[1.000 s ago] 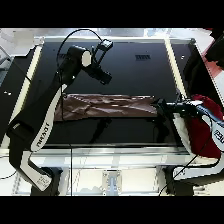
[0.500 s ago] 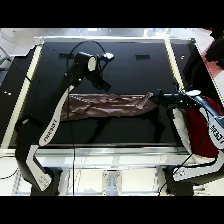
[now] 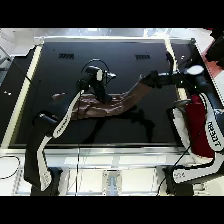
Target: Fold the shirts.
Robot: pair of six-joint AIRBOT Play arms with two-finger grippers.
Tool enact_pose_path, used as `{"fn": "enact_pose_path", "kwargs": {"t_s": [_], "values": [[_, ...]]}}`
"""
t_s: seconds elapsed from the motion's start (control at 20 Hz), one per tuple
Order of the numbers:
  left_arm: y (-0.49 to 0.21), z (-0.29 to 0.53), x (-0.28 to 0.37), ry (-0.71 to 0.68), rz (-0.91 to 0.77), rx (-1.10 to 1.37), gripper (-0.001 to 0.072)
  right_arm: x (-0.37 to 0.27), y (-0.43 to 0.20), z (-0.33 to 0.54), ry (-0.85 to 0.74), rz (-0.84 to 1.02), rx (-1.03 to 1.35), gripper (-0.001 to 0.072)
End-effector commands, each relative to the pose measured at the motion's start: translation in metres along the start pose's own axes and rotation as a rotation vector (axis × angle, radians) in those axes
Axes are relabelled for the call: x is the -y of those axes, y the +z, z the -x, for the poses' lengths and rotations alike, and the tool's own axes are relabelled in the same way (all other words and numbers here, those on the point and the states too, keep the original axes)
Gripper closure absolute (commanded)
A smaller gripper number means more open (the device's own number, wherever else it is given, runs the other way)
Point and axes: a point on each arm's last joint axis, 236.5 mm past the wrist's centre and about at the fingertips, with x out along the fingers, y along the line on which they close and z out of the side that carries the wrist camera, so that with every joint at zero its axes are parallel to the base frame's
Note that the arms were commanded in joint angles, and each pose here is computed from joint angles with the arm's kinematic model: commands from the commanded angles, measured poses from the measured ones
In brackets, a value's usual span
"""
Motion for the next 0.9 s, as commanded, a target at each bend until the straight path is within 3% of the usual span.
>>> {"fn": "enact_pose_path", "kwargs": {"t_s": [0.0,0.4,0.85], "values": [[-0.008,-0.014,-0.001,-0.024,0.014,-0.048,0.0691,-0.071,0.011,-0.013,0.060,0.134,-0.009,0.0702],[-0.011,0.003,-0.018,-0.017,0.051,-0.027,0.0691,-0.148,-0.015,-0.047,0.067,0.278,-0.083,0.0702],[-0.072,0.215,-0.144,0.127,0.298,0.332,0.0691,-0.232,-0.058,-0.144,0.148,0.383,-0.007,0.0704]]}}
